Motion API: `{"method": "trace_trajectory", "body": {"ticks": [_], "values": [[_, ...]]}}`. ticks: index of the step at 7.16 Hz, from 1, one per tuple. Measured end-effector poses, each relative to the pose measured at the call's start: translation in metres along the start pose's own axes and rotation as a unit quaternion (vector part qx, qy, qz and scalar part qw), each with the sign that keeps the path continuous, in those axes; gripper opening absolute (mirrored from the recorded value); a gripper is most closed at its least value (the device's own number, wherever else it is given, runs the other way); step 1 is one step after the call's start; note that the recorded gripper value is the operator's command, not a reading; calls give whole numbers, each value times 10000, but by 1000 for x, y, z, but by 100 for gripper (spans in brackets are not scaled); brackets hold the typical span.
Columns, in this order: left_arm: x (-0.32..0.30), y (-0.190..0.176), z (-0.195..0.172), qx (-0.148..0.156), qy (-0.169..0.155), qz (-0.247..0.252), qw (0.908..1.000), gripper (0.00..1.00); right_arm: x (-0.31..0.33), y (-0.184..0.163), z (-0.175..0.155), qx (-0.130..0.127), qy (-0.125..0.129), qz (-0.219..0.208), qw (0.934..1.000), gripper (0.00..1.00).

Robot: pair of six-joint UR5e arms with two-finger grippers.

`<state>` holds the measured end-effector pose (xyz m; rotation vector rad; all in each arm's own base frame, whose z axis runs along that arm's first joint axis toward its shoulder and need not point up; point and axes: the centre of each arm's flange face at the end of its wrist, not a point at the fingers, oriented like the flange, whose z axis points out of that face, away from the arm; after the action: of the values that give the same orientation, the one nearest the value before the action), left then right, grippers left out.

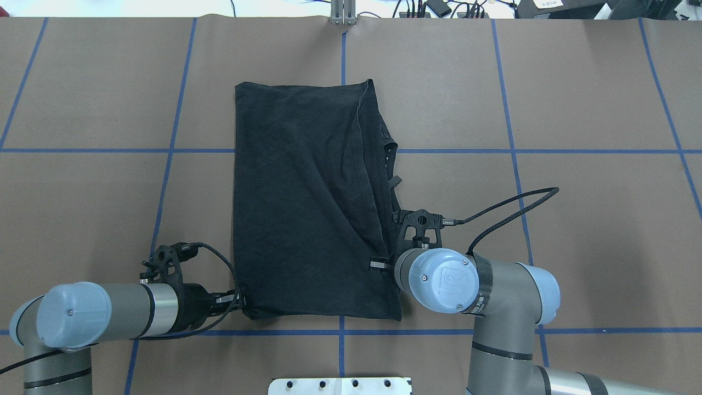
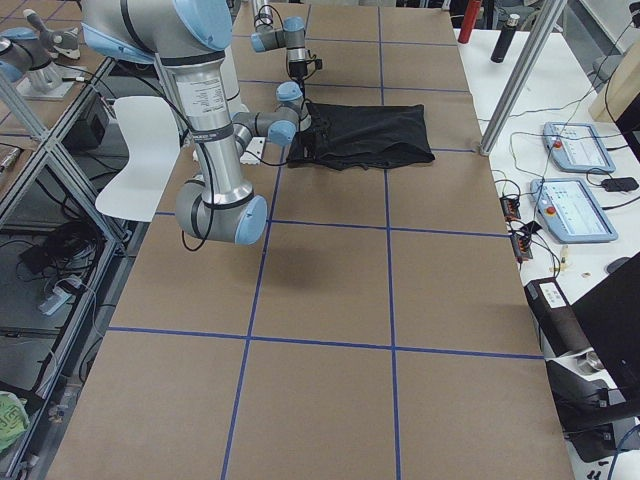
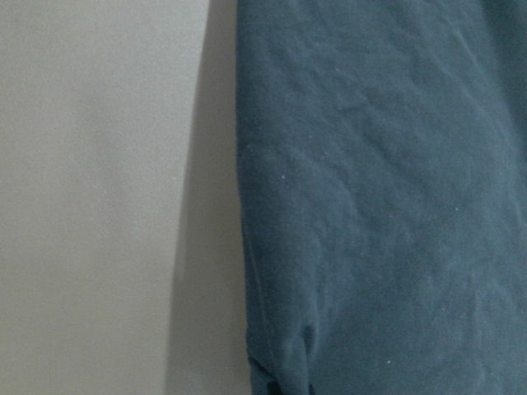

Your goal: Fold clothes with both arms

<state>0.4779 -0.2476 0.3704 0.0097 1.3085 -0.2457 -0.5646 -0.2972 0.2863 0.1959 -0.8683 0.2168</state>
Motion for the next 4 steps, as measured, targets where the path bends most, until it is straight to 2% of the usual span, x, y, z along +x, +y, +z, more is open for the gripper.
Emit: {"method": "trace_trajectory", "body": {"ticks": [4], "values": [[3, 1, -3, -7, 35, 7, 10000, 0, -3, -4, -26, -42, -196, 35, 9998, 0]]}}
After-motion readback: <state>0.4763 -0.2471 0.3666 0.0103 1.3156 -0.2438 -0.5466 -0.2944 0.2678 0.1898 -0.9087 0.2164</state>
